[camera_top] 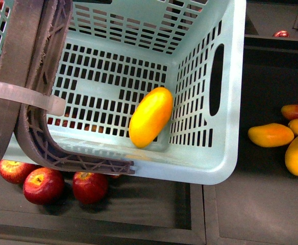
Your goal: Pick mango and avocado into basket
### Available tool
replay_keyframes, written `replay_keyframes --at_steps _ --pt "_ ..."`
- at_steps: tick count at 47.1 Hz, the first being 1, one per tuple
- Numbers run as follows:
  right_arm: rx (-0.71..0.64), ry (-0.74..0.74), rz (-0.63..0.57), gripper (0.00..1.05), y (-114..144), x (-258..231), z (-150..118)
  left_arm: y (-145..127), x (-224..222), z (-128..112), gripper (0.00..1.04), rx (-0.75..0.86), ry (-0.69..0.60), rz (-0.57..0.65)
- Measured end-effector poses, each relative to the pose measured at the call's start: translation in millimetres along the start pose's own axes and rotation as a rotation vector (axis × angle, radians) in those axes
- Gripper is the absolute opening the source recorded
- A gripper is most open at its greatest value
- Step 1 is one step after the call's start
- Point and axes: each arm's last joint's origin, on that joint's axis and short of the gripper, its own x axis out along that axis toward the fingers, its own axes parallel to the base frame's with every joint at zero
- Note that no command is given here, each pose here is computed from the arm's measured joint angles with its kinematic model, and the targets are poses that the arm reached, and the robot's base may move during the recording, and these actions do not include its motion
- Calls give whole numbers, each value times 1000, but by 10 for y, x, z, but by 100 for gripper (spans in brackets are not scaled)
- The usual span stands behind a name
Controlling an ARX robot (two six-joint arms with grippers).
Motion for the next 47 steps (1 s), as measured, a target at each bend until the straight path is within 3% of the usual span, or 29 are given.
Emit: replay_keyframes --at_steps 12,24,30,41,47 --pt "135 -166 -279 97 -351 -979 87 -1 0 0 8 0 1 -4" --pt "203 -241 -459 97 -320 -1653 -162 -2 0 0 8 0 1 -6" --pt "228 -272 -524 97 -282 -1785 -286 -1 0 0 8 0 1 -3" --pt "231 -276 -524 97 -280 -1791 -283 -1 0 0 8 0 1 -4" --pt "140 -169 -596 79 -212 -1785 -358 -2 0 0 8 1 1 -6"
